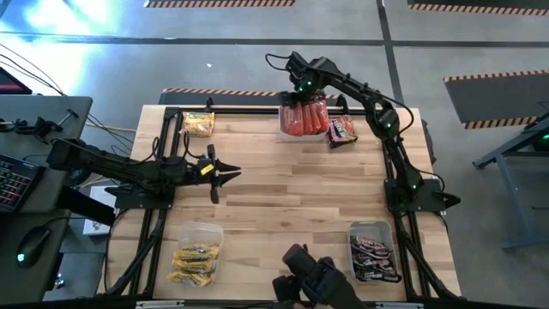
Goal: Sort Maruchan noodles
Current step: Put the orange noodle pack into the white bin, then put the yellow noodle pack into the transparent bin
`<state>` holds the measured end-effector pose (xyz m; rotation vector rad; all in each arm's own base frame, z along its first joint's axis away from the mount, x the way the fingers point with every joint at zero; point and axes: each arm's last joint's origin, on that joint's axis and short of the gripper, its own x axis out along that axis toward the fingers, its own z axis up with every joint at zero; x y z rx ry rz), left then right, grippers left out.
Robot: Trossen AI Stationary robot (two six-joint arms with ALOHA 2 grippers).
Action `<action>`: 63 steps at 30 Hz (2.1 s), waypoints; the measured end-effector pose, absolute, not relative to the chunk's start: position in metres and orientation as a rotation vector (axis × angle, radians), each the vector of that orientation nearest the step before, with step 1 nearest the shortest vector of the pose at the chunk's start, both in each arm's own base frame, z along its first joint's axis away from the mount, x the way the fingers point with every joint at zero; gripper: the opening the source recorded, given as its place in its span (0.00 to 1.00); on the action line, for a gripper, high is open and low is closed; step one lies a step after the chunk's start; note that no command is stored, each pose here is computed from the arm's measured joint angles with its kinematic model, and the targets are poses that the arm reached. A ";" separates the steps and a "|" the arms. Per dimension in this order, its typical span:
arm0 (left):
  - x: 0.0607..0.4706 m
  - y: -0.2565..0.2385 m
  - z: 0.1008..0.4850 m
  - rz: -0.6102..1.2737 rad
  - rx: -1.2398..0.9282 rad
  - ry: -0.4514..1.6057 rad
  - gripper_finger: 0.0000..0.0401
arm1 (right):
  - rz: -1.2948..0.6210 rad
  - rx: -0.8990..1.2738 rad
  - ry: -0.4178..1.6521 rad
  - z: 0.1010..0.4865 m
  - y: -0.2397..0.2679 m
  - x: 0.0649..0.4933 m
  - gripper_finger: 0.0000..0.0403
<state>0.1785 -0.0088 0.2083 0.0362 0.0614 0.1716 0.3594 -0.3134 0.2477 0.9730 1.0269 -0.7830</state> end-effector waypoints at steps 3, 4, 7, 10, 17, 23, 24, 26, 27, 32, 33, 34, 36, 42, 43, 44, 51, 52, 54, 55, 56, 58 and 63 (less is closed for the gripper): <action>0.179 -0.009 0.208 0.172 0.023 0.060 0.13 | -0.782 0.959 1.026 0.248 -0.312 0.361 0.47; 0.179 -0.009 0.208 0.172 0.023 0.060 0.13 | -0.779 0.957 1.026 0.248 -0.311 0.362 0.50; 0.179 -0.009 0.208 0.172 0.023 0.060 0.13 | -0.735 0.926 1.034 0.250 -0.310 0.363 0.57; 0.179 -0.009 0.208 0.172 0.023 0.060 0.13 | -0.714 0.891 1.043 0.261 -0.305 0.358 0.60; 0.179 -0.009 0.208 0.172 0.023 0.061 0.13 | -0.781 0.661 1.083 0.309 -0.289 0.334 0.53; 0.179 -0.009 0.208 0.172 0.023 0.061 0.13 | -0.735 0.551 1.144 0.298 -0.280 0.342 0.23; 0.179 -0.009 0.208 0.172 0.023 0.062 0.13 | -0.730 0.541 1.132 0.292 -0.281 0.345 0.17; 0.179 -0.009 0.208 0.172 0.022 0.062 0.13 | -0.725 0.540 1.133 0.279 -0.281 0.349 0.05; 0.179 -0.009 0.208 0.172 0.023 0.062 0.13 | -0.720 0.541 1.124 0.273 -0.282 0.351 0.03; 0.179 -0.009 0.208 0.172 0.023 0.062 0.13 | -0.682 0.584 1.054 0.249 -0.287 0.356 0.08; 0.179 -0.009 0.208 0.172 0.023 0.062 0.13 | -0.685 0.579 1.038 0.246 -0.288 0.358 0.08; 0.179 -0.009 0.208 0.172 0.023 0.062 0.13 | -0.688 0.575 1.024 0.244 -0.289 0.359 0.07; 0.179 -0.009 0.208 0.172 0.023 0.063 0.13 | -0.682 0.574 1.004 0.242 -0.290 0.360 0.05; 0.179 -0.009 0.208 0.172 0.023 0.064 0.13 | -0.665 0.536 0.994 0.255 -0.291 0.362 0.01; 0.179 -0.009 0.208 0.172 0.023 0.066 0.13 | -0.659 0.518 0.989 0.262 -0.291 0.362 0.02; 0.179 -0.009 0.207 0.172 0.024 0.072 0.13 | -0.650 0.492 0.983 0.270 -0.291 0.362 0.02; 0.178 -0.009 0.206 0.177 0.028 0.090 0.13 | -0.588 0.174 0.971 0.321 -0.266 0.376 0.00; 0.178 -0.009 0.206 0.179 0.030 0.090 0.13 | -0.564 0.138 0.937 0.323 -0.262 0.381 0.00; 0.178 -0.009 0.205 0.179 0.036 0.091 0.13 | -0.481 0.107 0.878 0.316 -0.256 0.391 0.00; 0.178 -0.009 0.205 0.180 0.036 0.092 0.13 | -0.455 0.094 0.850 0.309 -0.252 0.397 0.00; 0.178 -0.009 0.205 0.181 0.038 0.100 0.13 | -0.427 0.089 0.821 0.298 -0.250 0.402 0.00; 0.178 -0.009 0.204 0.183 0.048 0.110 0.13 | -0.412 0.069 0.754 0.277 -0.243 0.411 0.00; 0.177 -0.007 0.200 0.221 0.046 0.152 0.13 | -0.377 0.042 0.531 0.229 -0.206 0.415 0.00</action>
